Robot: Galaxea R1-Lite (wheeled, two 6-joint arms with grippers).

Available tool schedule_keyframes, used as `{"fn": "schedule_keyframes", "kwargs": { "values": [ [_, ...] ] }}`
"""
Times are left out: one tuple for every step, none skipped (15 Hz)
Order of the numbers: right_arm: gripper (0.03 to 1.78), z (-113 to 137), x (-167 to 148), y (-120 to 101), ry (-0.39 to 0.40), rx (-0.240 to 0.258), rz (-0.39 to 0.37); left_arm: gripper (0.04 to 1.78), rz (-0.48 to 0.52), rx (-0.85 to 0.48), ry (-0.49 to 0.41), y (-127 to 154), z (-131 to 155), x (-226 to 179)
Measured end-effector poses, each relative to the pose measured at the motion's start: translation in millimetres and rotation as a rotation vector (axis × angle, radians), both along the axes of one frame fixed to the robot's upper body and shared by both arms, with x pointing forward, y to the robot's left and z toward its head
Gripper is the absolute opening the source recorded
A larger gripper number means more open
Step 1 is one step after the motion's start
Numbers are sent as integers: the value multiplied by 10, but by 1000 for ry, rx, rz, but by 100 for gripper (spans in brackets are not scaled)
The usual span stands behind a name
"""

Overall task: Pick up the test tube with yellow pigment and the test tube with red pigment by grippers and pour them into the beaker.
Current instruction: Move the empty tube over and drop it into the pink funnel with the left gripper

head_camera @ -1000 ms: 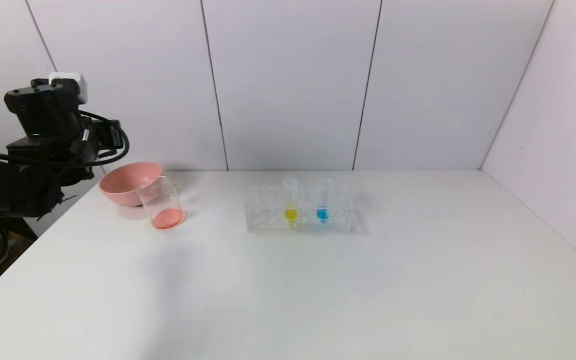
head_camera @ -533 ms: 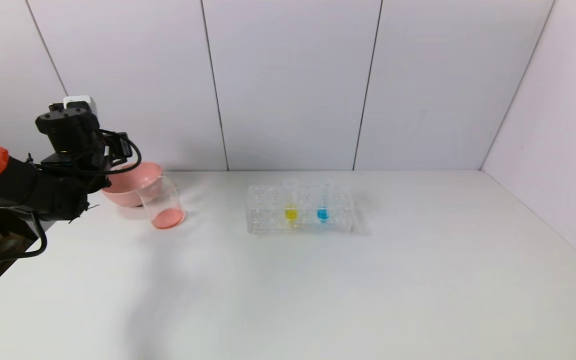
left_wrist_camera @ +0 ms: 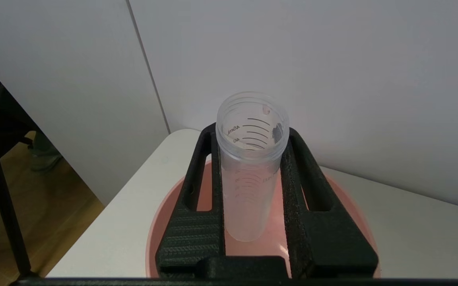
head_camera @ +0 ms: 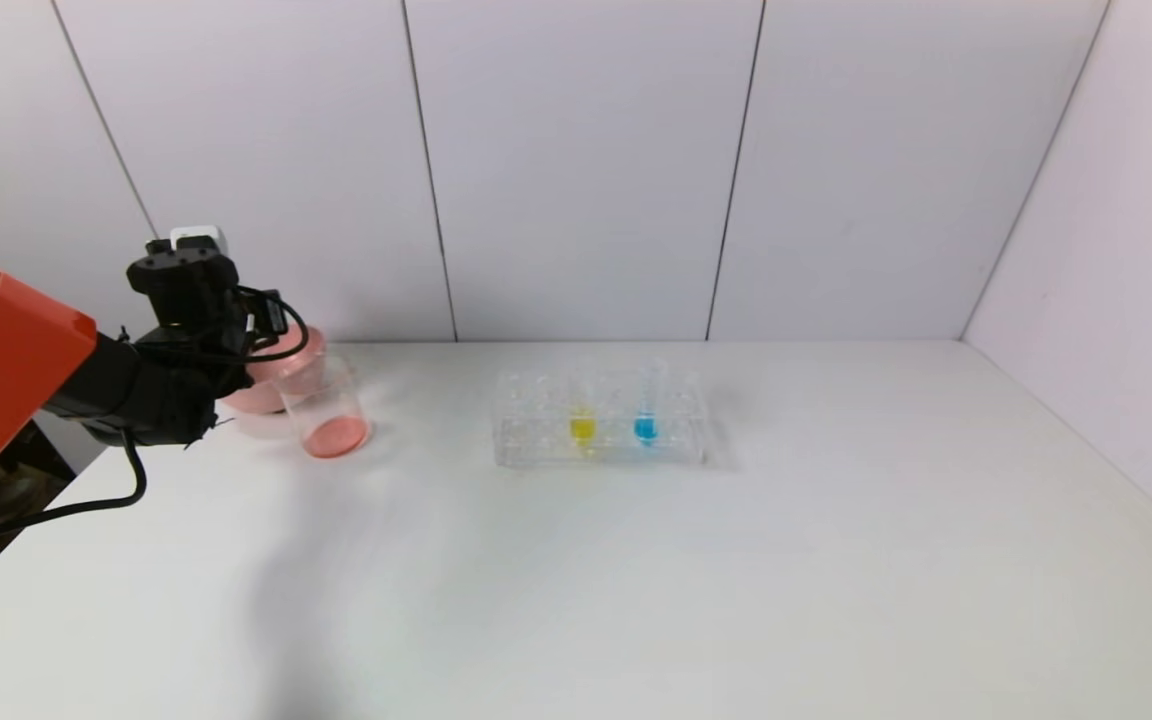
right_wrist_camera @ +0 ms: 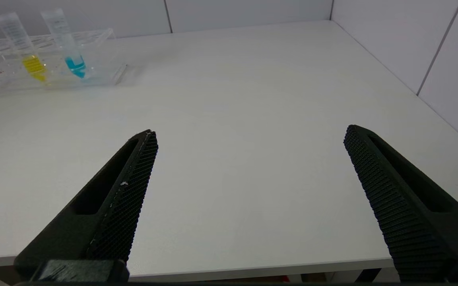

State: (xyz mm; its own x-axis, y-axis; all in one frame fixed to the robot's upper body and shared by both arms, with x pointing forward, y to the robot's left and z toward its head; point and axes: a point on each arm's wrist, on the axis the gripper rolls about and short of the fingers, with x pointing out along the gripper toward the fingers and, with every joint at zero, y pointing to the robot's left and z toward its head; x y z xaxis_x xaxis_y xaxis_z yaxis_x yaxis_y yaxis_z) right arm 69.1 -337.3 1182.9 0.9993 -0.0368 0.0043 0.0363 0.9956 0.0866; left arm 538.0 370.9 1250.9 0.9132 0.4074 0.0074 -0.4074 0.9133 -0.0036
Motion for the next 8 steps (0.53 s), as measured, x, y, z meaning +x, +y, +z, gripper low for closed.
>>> {"fn": "schedule_keyframes", "kwargs": {
  "values": [
    [171,0,0,0,0,0,0,49,1,0,2,1,-13,6],
    [171,0,0,0,0,0,0,55,0,0,4,-3,-24,10],
    [171,0,0,0,0,0,0,65,1,-1,3,-3,-28,14],
    [171,0,0,0,0,0,0,78,3,0,0,3,-28,15],
    [171,0,0,0,0,0,0,93,3,0,-7,2,-26,14],
    [171,0,0,0,0,0,0,110,4,0,-12,2,-21,10],
    [171,0,0,0,0,0,0,128,6,0,-15,-2,-11,6],
    [171,0,0,0,0,0,0,141,6,1,-18,-3,6,-5]
  ]
}}
